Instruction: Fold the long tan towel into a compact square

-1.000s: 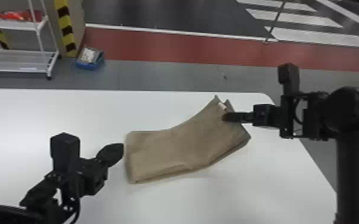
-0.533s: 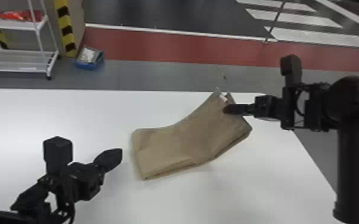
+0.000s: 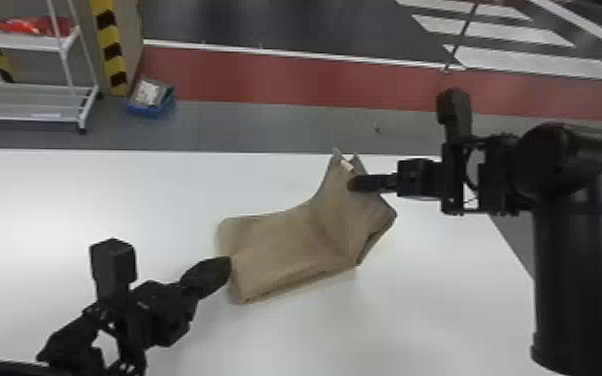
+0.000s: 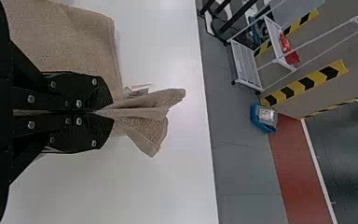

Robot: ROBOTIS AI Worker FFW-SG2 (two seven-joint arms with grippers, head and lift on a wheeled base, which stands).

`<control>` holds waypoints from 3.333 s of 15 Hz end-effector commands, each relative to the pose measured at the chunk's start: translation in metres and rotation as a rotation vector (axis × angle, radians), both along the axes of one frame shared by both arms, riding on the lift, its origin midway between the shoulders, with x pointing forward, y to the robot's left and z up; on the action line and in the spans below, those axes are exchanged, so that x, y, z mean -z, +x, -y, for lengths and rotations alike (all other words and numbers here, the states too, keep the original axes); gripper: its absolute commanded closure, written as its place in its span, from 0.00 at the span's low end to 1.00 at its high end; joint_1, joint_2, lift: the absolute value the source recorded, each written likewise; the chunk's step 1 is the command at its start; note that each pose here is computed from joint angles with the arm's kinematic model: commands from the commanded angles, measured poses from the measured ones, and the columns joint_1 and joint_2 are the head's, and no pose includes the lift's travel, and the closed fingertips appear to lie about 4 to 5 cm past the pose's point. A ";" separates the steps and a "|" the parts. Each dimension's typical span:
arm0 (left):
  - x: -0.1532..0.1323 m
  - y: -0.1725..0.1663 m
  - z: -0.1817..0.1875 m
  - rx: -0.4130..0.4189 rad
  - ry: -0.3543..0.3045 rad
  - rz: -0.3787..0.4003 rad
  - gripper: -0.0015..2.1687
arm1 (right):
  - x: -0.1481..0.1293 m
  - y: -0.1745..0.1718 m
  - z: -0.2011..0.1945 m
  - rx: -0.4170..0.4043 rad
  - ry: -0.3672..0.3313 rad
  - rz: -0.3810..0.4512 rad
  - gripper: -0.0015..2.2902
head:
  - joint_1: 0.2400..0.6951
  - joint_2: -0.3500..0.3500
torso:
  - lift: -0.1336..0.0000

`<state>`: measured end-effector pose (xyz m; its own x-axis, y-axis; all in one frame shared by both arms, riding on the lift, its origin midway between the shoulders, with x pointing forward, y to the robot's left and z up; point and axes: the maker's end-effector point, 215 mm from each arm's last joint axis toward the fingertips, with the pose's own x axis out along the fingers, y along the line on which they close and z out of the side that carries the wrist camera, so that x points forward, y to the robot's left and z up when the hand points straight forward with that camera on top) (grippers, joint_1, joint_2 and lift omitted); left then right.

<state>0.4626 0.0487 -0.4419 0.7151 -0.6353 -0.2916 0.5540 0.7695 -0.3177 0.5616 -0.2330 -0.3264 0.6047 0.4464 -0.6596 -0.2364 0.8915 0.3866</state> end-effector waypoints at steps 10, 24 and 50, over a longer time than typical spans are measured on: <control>0.023 0.009 0.009 -0.004 0.087 0.002 0.92 | -0.013 0.003 -0.062 -0.092 0.035 0.017 0.57 | 1.00 0.26 | 0.08; 0.025 0.012 0.007 -0.015 0.081 0.019 0.92 | 0.042 -0.032 -0.167 -0.243 -0.007 -0.093 0.57 | 1.00 0.45 | 0.08; 0.022 0.014 0.006 -0.021 0.073 0.037 0.92 | 0.047 -0.054 -0.164 -0.193 0.107 0.091 0.01 | 1.00 0.52 | 0.08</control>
